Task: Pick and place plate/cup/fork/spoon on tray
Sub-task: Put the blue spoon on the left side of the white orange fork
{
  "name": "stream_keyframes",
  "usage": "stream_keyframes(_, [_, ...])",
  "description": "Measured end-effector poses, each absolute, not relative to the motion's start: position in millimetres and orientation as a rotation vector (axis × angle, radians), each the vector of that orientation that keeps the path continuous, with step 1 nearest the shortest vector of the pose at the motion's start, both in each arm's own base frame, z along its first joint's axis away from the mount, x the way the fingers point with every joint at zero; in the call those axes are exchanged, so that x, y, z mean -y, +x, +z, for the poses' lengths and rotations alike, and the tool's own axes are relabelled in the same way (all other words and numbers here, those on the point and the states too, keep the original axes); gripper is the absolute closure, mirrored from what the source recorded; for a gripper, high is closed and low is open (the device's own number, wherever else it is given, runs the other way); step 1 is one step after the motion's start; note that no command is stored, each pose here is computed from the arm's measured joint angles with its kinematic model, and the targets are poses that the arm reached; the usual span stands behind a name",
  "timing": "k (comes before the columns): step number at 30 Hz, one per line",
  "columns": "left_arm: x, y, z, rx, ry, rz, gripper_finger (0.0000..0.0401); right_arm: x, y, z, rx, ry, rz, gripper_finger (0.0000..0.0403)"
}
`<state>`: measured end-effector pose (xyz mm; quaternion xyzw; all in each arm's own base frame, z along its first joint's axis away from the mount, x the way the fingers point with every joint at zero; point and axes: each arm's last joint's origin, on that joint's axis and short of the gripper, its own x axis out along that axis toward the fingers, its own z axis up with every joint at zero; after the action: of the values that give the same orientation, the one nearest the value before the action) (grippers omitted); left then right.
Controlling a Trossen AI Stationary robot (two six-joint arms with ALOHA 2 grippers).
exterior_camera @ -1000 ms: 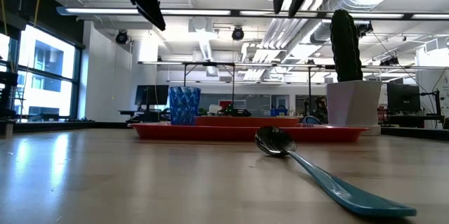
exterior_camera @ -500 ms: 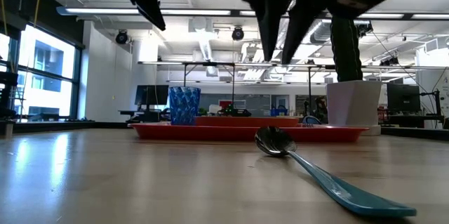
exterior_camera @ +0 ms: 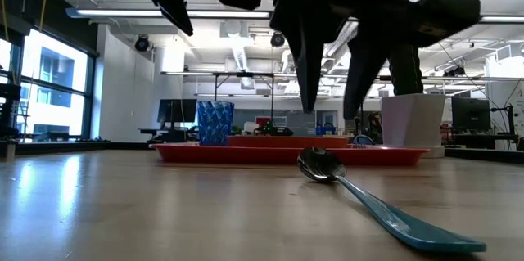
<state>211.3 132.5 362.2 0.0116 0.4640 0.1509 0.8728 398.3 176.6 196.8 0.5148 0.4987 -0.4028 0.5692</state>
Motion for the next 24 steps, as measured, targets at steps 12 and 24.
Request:
stream_keyframes(12, [-132.5,211.2,362.1,-0.970,0.024,0.315,0.0264,-181.6,402.2,164.9,-1.172,1.163,-1.037,0.0275])
stream_keyframes(24, [-132.4,211.3,362.2,-0.970,0.025,0.314,0.0263,-184.4,405.6,145.1,-1.206,1.166,-1.063,0.0306])
